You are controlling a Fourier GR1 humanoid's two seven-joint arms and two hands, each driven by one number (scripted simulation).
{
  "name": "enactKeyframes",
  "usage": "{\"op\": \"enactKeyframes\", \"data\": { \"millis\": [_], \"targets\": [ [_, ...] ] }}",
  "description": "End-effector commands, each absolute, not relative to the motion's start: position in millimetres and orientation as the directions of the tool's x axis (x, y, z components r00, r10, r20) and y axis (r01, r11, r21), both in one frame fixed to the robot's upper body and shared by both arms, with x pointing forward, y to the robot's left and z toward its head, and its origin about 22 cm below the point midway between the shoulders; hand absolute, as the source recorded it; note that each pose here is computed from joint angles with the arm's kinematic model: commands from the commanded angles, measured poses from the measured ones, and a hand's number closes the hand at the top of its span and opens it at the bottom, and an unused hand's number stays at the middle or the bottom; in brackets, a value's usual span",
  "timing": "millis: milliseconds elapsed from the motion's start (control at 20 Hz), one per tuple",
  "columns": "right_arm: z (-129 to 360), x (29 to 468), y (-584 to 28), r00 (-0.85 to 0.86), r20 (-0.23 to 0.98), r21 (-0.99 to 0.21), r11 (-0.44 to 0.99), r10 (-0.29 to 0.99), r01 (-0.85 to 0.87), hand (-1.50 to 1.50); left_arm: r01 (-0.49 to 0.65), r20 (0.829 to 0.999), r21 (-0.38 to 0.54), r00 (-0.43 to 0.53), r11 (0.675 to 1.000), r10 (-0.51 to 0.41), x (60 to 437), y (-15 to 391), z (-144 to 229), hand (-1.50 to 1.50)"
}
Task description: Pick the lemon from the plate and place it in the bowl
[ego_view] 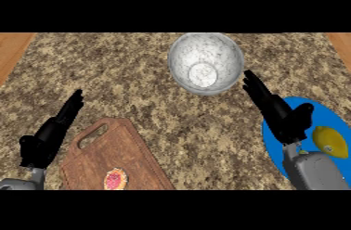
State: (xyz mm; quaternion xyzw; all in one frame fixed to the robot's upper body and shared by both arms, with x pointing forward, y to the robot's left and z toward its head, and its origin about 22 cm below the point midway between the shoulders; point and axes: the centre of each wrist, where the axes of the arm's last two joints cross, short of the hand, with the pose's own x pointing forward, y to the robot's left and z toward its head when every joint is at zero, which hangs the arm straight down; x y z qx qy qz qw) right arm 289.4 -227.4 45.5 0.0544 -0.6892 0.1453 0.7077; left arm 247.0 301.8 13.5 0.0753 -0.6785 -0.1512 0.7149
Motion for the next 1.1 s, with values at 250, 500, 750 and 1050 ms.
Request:
{"op": "enactKeyframes", "data": {
  "millis": [250,500,750,1050],
  "targets": [
    [99,254,-391,-0.272,0.952,-0.175,0.977,0.137,-0.122,1.50,0.146,0.999,-0.025,0.030,0.989,0.020,252,247,16,0.00],
    [37,198,-457,-0.151,0.968,-0.153,0.949,0.199,0.275,-1.50,0.207,0.995,-0.089,0.070,0.974,0.076,263,220,17,0.00],
    [69,175,-464,-0.259,0.904,-0.352,0.936,0.341,0.004,-1.50,0.226,0.993,-0.104,0.086,0.969,0.087,264,201,30,0.00],
    [116,172,-489,-0.028,0.700,-0.713,0.700,0.714,0.027,-1.50,0.229,0.992,-0.105,0.089,0.968,0.087,266,209,31,0.00]
  ]
}}
